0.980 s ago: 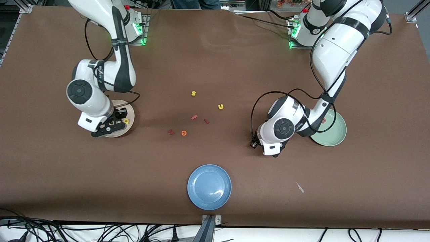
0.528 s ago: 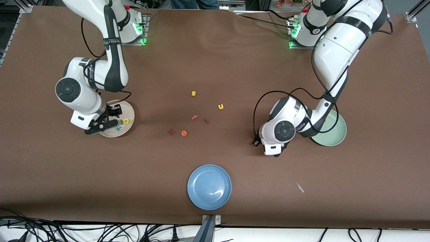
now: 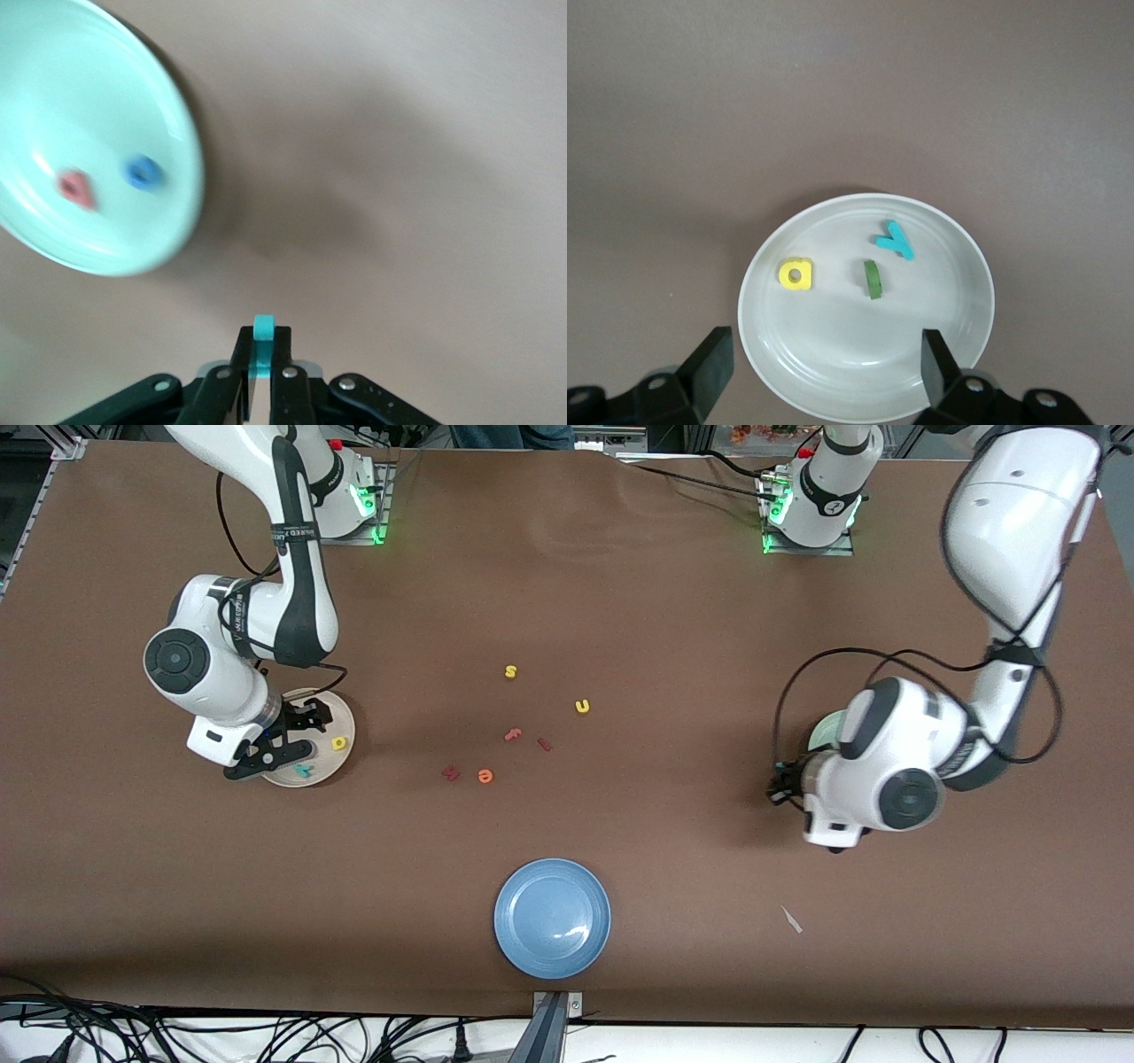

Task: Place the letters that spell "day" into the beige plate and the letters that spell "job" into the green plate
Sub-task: 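Drop the cyan letter on the green plate while the right gripper releases green letter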

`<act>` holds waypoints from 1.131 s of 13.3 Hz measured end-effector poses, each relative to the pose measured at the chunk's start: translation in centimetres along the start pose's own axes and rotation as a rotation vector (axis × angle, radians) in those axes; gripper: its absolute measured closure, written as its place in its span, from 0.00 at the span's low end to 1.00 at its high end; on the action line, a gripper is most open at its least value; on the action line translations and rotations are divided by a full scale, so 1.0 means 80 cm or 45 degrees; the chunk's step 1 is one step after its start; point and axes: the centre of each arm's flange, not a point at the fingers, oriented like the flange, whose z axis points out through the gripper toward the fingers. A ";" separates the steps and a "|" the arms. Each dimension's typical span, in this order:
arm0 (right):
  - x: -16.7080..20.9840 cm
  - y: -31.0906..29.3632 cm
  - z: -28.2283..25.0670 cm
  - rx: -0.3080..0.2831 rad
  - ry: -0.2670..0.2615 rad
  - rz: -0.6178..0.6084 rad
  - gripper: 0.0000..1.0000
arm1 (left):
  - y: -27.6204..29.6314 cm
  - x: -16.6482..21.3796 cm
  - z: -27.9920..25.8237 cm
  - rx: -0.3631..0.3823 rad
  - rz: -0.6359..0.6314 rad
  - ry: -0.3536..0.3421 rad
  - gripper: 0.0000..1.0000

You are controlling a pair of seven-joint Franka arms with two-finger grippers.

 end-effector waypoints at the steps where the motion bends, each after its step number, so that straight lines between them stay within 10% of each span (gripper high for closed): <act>1: 0.005 -0.004 -0.007 0.003 0.004 0.022 0.05 | -0.027 0.016 0.002 0.009 0.040 -0.020 0.93; 6: 0.041 -0.034 -0.092 0.050 -0.008 0.134 0.05 | -0.142 0.069 0.061 0.139 0.202 -0.093 0.93; 13: 0.067 -0.020 -0.135 0.078 -0.096 0.177 0.03 | -0.204 0.107 0.090 0.073 0.286 -0.115 0.90; 15: 0.062 0.015 -0.142 0.076 -0.111 0.172 0.03 | -0.203 0.109 0.086 0.063 0.299 -0.101 0.72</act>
